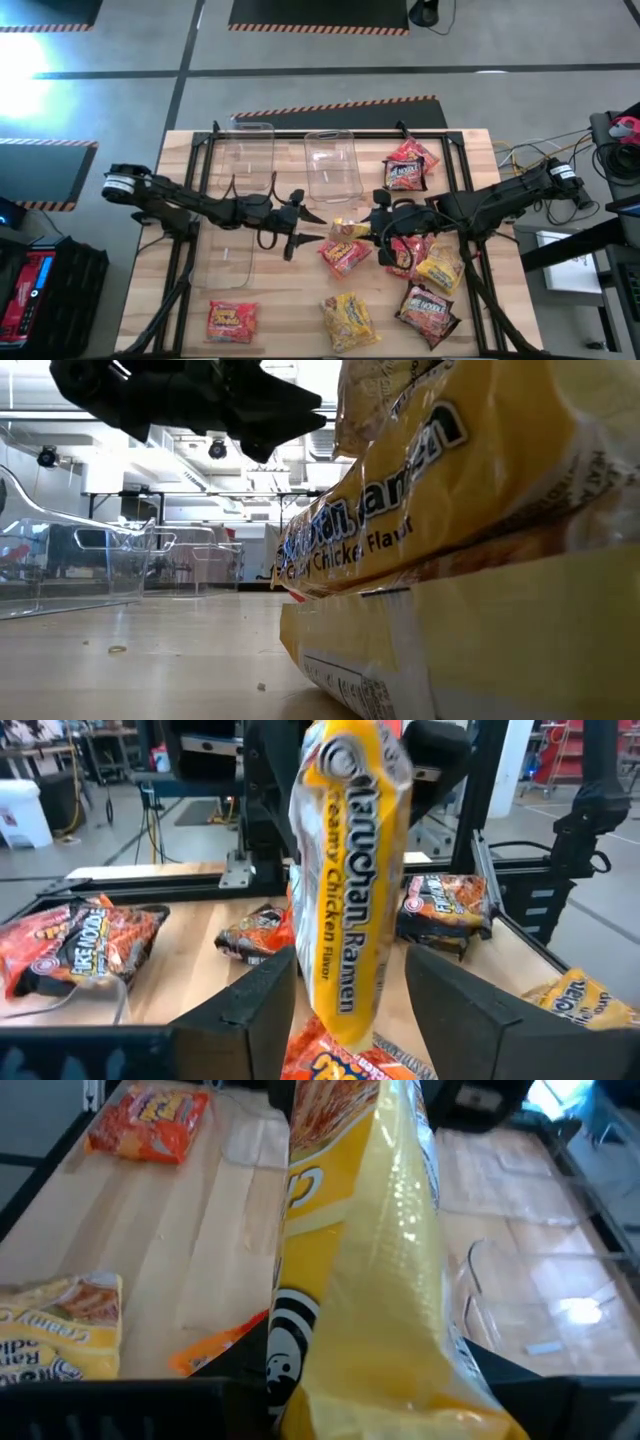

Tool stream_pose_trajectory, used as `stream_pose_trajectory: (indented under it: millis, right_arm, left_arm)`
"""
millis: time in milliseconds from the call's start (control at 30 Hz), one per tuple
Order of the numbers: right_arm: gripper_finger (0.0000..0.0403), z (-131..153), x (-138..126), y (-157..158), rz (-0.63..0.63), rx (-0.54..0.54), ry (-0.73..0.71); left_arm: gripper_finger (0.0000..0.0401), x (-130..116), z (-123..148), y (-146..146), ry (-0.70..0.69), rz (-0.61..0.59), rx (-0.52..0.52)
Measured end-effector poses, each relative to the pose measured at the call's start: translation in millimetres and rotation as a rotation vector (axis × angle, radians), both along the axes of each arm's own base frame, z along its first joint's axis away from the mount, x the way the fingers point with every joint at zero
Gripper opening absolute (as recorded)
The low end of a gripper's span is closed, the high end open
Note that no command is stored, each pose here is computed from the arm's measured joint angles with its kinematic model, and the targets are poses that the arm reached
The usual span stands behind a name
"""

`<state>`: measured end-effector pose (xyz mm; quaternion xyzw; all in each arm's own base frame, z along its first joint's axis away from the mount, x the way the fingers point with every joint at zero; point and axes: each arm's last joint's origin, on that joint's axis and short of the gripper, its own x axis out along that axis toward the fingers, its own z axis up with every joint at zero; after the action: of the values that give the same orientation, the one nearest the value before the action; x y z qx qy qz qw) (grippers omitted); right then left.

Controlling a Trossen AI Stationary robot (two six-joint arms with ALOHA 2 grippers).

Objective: Sort Maruchan noodles
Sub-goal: Put the yellow noodle pack into the top left transparent bin

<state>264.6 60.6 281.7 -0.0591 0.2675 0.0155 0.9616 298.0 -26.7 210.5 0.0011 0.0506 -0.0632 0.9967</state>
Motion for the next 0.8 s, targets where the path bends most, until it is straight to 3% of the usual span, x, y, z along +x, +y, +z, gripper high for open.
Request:
stream_pose_trajectory:
  millis: [367, 800]
  right_arm:
    - [0.0116, 5, 4, 0, 0.018, -0.066, -0.06]
    - [0.0116, 8, 19, 4, 0.054, -0.187, -0.04]
  left_arm:
    - [0.0171, 2, 4, 0, -0.068, 0.002, 0.055]
    - [0.0171, 2, 5, -1, -0.081, -0.007, 0.041]
